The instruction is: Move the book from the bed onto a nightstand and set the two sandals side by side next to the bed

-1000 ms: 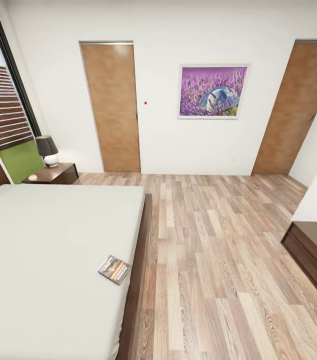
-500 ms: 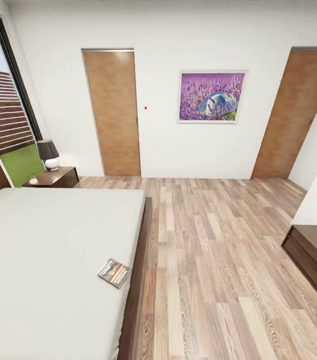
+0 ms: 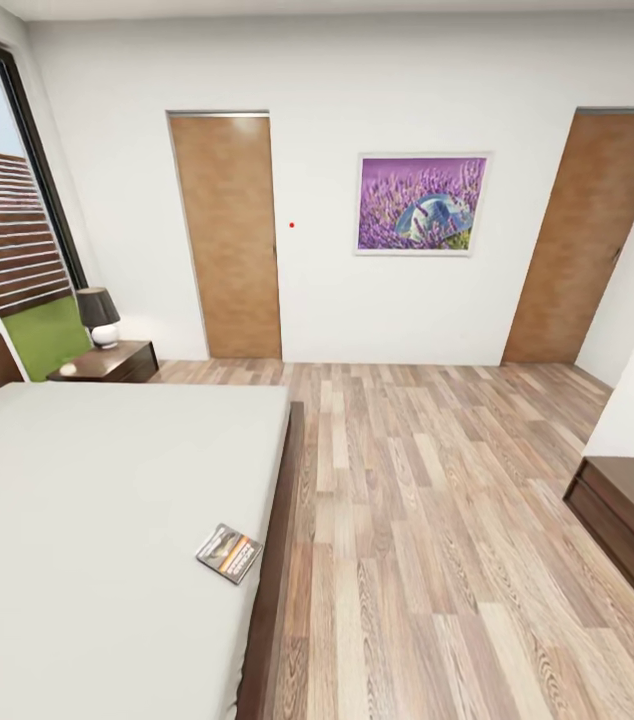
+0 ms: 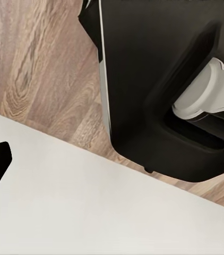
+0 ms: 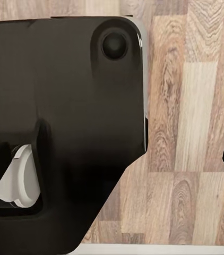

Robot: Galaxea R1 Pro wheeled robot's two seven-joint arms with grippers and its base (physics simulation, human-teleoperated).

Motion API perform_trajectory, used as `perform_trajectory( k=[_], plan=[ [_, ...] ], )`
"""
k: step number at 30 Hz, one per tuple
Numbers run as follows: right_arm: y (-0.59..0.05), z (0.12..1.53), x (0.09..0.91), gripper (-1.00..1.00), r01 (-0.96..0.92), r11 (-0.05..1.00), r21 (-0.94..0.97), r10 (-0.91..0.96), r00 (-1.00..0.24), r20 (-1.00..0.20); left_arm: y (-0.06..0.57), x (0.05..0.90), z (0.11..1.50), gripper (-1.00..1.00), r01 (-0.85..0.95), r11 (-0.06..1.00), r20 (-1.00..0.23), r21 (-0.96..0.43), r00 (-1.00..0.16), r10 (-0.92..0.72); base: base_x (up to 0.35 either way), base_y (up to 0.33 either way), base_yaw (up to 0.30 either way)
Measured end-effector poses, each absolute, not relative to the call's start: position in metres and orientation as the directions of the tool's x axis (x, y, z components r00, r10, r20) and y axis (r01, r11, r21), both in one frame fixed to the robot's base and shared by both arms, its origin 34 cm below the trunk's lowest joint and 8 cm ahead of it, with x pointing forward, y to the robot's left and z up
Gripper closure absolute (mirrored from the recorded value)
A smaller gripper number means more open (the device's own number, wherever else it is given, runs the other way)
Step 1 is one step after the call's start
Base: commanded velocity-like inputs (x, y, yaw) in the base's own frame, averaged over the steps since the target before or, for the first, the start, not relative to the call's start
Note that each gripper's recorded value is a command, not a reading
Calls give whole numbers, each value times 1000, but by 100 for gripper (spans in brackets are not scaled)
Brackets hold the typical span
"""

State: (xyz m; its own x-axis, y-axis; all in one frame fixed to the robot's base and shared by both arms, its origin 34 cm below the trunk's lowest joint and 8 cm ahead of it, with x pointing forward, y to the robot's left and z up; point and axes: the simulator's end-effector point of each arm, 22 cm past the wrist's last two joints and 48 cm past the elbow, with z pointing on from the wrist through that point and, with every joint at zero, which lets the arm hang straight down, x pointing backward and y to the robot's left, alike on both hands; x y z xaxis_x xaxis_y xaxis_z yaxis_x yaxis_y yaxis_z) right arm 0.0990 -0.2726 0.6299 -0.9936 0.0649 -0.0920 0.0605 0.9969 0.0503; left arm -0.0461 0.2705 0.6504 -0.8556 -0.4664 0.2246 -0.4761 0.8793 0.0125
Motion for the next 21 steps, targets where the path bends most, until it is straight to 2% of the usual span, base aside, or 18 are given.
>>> perform_trajectory(
  k=[21],
  plan=[
    [-272, 630, 112, -100, 59, 997, 53, 65, -990, -127, 270, -34, 645, -100, -476, 879, 196, -4, -863, -466, 0, 0, 0]
  ],
)
